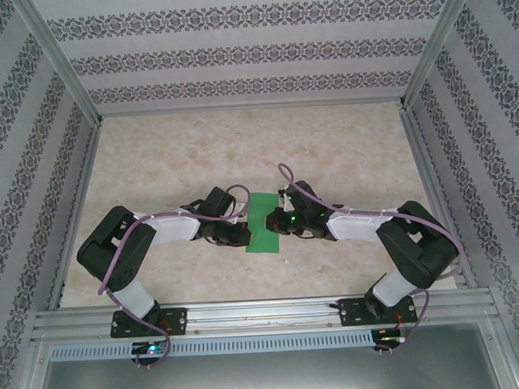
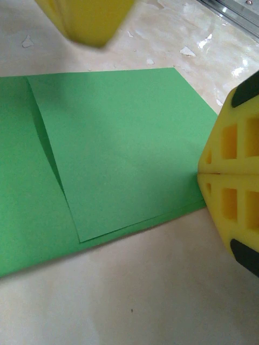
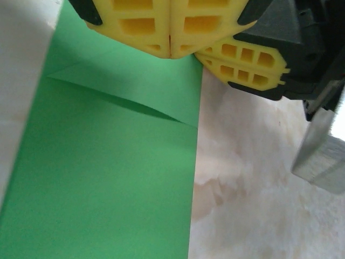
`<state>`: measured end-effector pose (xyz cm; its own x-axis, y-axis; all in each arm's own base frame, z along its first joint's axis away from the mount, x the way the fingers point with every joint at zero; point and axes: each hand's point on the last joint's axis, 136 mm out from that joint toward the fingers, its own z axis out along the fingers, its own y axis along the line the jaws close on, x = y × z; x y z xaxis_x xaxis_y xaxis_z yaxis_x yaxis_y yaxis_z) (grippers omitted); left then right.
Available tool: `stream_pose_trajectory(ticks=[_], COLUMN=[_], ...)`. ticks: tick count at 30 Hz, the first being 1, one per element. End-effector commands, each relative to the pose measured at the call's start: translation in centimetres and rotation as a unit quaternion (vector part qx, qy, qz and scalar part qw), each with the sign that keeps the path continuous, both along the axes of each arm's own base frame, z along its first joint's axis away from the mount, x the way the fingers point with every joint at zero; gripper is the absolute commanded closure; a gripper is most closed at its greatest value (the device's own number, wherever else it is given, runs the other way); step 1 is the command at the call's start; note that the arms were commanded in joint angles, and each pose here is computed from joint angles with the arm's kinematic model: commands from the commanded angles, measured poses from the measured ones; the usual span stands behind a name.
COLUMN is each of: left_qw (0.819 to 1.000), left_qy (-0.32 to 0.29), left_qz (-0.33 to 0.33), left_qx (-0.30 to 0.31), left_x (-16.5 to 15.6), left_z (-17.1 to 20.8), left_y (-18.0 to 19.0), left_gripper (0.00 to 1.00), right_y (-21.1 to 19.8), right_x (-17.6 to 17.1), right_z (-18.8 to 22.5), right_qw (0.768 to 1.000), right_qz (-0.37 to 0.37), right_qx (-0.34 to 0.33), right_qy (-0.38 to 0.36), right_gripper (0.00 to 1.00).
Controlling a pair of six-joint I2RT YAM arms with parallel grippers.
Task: Fold a paper plane with a square sheet of paper (fold left side to right side)
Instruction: Fold the triangle a second time at the center of the table.
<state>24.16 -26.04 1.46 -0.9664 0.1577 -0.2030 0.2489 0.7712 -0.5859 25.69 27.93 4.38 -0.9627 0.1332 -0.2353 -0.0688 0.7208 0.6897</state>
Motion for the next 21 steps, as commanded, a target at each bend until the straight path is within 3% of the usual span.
stream_pose_trajectory(ticks=[1,13,21], left_qw=[0.992,0.991,0.991], left_qy=[0.048,0.052,0.048], left_qz=[0.026,0.027,0.029], left_qx=[0.116,0.125,0.121], left_x=[-2.3,-2.5,-2.2], left_z=[-4.5,-4.9,-4.5], left_y=[4.2,4.5,4.3], left_gripper=[1.00,1.00,1.00], right_y=[1.9,3.8,2.3], right_x=[0.5,0.4,0.3], right_z=[0.2,-1.0,-3.3], right_qw=[1.000,0.999,0.999], right_qz=[0.004,0.018,0.003], right_qx=[0.022,0.025,-0.008], right_qy=[0.004,0.014,0.034], right_gripper=[1.00,1.00,1.00])
